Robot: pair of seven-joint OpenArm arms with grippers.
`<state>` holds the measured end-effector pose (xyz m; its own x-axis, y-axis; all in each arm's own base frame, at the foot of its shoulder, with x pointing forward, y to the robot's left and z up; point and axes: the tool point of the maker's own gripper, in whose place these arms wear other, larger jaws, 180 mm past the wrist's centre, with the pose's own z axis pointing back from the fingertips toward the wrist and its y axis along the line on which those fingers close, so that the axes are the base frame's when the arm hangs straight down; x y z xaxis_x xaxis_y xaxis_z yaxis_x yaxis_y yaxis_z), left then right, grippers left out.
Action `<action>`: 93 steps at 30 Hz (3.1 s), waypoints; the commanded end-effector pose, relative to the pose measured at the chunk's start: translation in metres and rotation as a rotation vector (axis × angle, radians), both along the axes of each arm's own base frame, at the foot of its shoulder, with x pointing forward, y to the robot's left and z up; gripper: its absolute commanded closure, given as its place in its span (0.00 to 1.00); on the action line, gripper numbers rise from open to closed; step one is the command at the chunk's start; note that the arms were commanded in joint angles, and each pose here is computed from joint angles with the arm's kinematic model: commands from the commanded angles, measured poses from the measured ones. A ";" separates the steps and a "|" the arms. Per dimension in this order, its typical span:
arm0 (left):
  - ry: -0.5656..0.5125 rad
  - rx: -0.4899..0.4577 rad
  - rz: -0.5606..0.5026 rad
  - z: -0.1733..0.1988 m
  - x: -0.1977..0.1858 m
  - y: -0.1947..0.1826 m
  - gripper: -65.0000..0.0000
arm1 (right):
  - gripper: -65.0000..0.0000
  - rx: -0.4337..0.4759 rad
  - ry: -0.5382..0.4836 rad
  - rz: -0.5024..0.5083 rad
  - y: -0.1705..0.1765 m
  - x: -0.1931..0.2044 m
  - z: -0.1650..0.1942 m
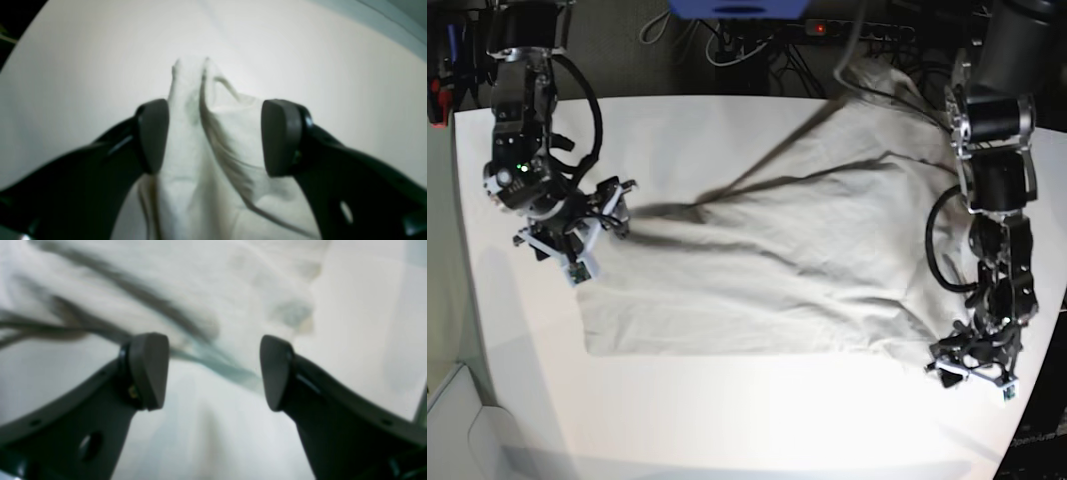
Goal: Layout the t-shirt on the table in an organized manner, then fold the t-shirt properly
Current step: 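Pull the hem corners apart with both grippers to flatten the t-shirt, then grasp the bunched t-shirt fabric with the right gripper near the hem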
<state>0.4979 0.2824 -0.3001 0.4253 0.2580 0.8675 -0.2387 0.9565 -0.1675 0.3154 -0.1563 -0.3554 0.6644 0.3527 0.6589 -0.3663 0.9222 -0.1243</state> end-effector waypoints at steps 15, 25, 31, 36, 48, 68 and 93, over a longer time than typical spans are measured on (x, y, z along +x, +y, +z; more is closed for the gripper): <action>0.214 -0.111 0.021 -0.019 -0.150 -0.017 0.35 | 0.32 0.008 -0.053 -0.025 -0.012 0.003 0.014; 0.377 -0.201 0.056 -0.100 -0.192 -0.033 0.35 | 0.32 0.019 -0.061 -0.023 -0.009 0.005 0.016; 0.336 -0.228 0.094 -0.112 -0.162 -0.025 0.35 | 0.32 0.011 -0.051 -0.024 -0.012 0.004 0.013; 0.269 -0.250 0.119 -0.104 -0.121 -0.017 0.35 | 0.32 0.007 -0.036 -0.026 -0.013 0.001 0.008; 0.207 -0.196 0.048 -0.069 -0.057 -0.021 0.35 | 0.32 0.000 0.077 -0.051 -0.029 -0.011 -0.029; 0.294 -0.203 0.056 -0.107 -0.091 -0.024 0.35 | 0.72 0.146 -0.131 -0.049 -0.013 0.029 -0.021; 0.358 -0.175 0.046 -0.132 -0.138 -0.026 0.35 | 1.00 0.183 -0.238 0.372 0.178 0.172 0.073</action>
